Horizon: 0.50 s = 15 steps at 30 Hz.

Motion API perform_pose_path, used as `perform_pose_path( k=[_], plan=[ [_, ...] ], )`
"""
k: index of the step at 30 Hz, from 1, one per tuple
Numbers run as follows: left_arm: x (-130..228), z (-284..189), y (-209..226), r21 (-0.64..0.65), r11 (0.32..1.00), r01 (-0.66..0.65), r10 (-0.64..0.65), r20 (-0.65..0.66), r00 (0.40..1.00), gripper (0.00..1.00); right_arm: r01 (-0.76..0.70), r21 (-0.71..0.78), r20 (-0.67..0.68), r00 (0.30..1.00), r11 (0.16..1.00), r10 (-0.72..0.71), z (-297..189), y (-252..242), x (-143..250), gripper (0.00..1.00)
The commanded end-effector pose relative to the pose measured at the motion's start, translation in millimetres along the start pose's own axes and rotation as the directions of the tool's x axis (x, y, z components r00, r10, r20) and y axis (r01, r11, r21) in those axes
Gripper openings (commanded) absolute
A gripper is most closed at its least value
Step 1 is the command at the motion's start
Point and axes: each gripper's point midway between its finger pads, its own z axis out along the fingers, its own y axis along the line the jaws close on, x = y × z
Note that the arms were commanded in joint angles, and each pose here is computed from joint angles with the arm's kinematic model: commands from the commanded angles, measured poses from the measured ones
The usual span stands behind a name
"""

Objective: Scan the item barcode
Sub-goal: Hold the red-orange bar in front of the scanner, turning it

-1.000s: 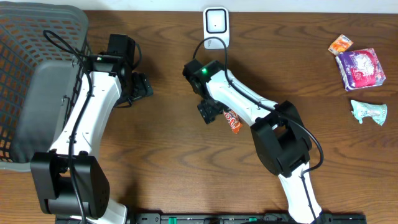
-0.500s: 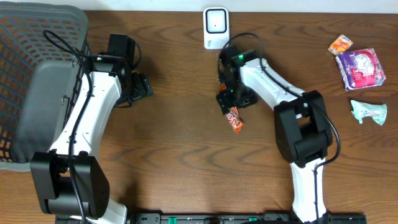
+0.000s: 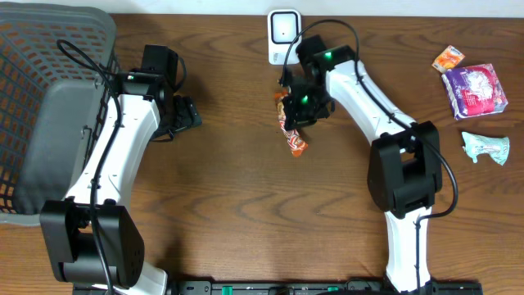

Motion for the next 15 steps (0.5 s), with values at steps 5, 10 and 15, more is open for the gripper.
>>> perform_pose_path(
  k=[5,10,15],
  plan=[
    [3.0,3.9,4.9,-0.025,1.0,0.015,-0.015,-0.009,1.0,0.98,0.002,-0.44,-0.004,1.0,0.898,-0.004,18.0,39.7,13.4,0.01],
    [3.0,3.9,4.9,-0.025,1.0,0.015,-0.015,-0.009,1.0,0.98,-0.029,-0.586,0.002,0.999,0.809,0.038,32.9,40.6,23.8,0.04],
    [3.0,3.9,4.9,-0.025,1.0,0.015,-0.015,-0.009,1.0,0.98,-0.169,-0.439,-0.037,0.985,0.883,0.17,40.6,0.1,25.3,0.48]
  ],
)
